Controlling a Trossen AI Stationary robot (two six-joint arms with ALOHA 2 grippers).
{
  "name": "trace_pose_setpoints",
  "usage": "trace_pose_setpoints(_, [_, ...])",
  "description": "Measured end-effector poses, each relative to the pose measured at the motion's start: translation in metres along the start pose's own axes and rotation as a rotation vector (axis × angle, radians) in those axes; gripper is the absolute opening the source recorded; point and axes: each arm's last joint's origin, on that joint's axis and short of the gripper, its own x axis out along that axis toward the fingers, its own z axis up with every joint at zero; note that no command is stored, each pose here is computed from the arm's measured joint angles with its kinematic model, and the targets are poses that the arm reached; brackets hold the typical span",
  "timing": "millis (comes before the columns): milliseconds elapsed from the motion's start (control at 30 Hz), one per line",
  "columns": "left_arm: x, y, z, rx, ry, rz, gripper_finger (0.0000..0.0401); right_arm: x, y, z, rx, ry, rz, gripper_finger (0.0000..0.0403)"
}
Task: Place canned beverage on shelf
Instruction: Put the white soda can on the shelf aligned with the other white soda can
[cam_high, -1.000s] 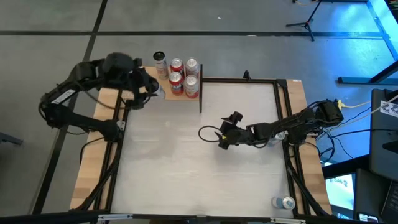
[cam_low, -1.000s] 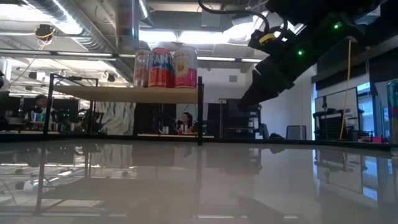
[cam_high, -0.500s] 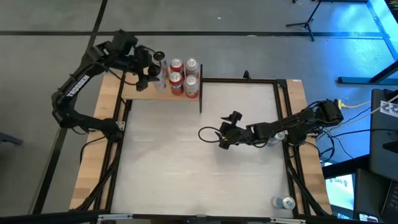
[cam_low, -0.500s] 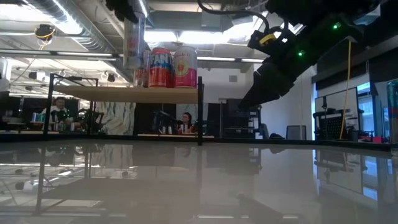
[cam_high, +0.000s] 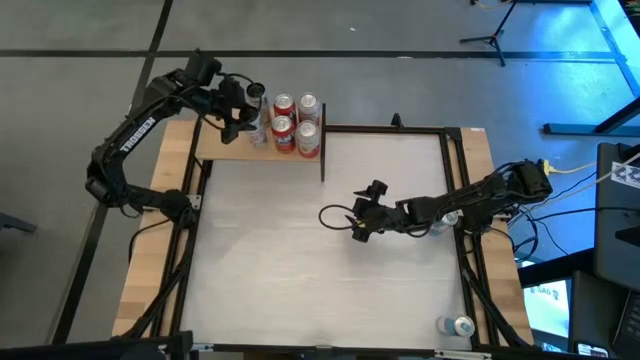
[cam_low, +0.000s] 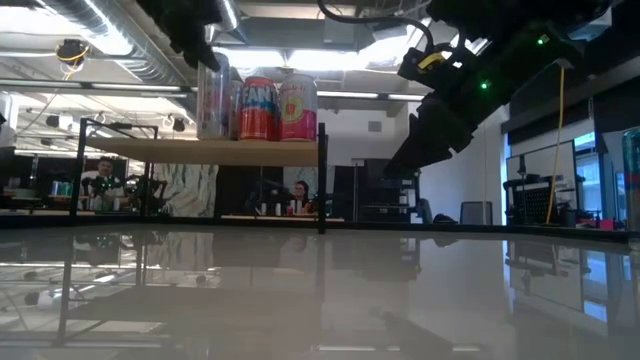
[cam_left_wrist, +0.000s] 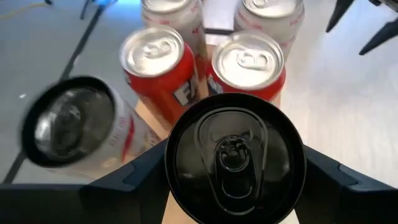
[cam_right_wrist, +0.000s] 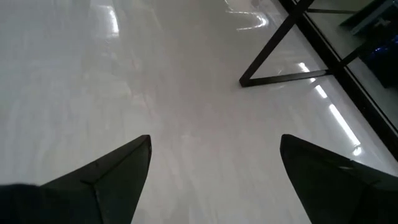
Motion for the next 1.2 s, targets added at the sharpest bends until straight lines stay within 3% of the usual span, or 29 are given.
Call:
trace_pose_setpoints(200, [0.009, -0.002, -0.007, 0.019, 0.002, -0.054, 0.0244, 0.0, 0.0, 0.0, 0.0, -0.001, 0.0, 0.0356])
trace_pose_setpoints(467, [0.013, 0.001, -0.007, -0.001, -0.01, -0.015, 0.025, 0.0, 0.0, 0.0, 0.0, 0.0, 0.001, 0.0356])
trace_pose_setpoints(667, [0.013, 0.002, -0.007, -0.046, -0.002, 0.003, 0.0278, 0.0, 0.0, 0.0, 0.0, 0.0, 0.001, 0.0356])
trace_pose_setpoints(933, [0.015, -0.001, -0.006, 0.033, 0.003, -0.006, 0.0326, 0.0, 0.0, 0.0, 0.0, 0.0, 0.001, 0.0356])
trace_pose_setpoints(1200, [0.012, -0.004, 0.002, 0.063, 0.068, 0.123, 0.0357, 0.0, 0.0, 0.0, 0.0, 0.0, 0.001, 0.0356])
